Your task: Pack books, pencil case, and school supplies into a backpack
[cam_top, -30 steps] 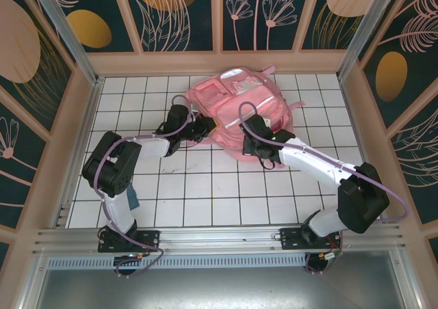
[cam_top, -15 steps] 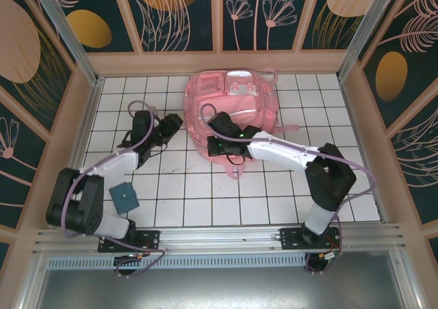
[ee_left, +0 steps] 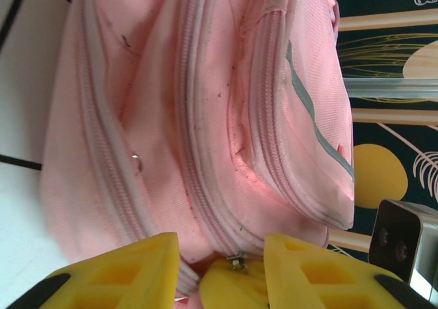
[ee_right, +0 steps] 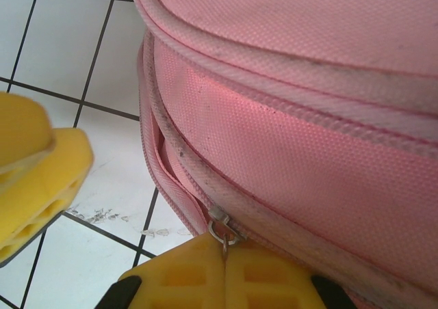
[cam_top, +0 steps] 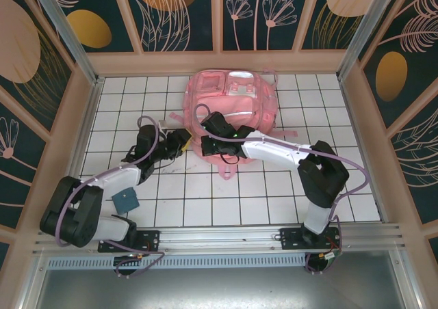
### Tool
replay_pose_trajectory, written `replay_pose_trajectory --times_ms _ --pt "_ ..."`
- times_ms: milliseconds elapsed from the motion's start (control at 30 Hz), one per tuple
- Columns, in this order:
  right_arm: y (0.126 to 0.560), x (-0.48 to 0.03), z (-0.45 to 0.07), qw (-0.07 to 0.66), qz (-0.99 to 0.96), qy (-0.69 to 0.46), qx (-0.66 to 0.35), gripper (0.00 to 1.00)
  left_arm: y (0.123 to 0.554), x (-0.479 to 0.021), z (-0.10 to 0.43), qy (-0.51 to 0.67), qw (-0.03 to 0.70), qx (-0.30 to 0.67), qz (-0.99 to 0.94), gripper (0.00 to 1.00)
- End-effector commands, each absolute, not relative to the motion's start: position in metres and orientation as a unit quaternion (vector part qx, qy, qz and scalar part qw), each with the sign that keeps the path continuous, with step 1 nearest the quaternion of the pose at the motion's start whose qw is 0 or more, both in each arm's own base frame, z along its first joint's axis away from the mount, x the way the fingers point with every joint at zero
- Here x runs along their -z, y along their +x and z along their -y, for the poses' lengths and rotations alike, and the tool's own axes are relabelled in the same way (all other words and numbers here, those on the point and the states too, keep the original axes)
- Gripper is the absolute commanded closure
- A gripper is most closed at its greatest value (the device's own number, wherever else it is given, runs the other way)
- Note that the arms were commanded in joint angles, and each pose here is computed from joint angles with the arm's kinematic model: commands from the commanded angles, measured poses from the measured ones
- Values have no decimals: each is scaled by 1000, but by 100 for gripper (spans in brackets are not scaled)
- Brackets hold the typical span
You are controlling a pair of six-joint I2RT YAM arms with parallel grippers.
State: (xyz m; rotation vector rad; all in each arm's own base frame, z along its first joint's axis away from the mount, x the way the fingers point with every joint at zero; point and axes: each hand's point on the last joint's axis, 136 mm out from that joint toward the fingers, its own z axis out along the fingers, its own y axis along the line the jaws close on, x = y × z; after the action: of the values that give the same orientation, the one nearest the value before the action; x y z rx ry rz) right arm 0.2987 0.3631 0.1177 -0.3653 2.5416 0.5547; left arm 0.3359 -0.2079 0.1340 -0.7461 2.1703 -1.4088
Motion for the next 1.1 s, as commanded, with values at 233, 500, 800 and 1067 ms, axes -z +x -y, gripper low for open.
replay_pose_trajectory --times_ms 233,500,800,1067 --pt "287 -134 -376 261 -924 -149 -236 100 353 -131 234 -292 199 542 -762 64" --pt "284 -134 -373 259 -925 -146 -237 100 368 -138 247 -292 192 588 -729 67" --pt "280 -125 -351 250 -941 -125 -189 100 372 -128 244 -296 198 566 -744 92" --pt "277 -115 -278 264 -961 -50 -71 96 374 -137 237 -285 230 539 -759 100"
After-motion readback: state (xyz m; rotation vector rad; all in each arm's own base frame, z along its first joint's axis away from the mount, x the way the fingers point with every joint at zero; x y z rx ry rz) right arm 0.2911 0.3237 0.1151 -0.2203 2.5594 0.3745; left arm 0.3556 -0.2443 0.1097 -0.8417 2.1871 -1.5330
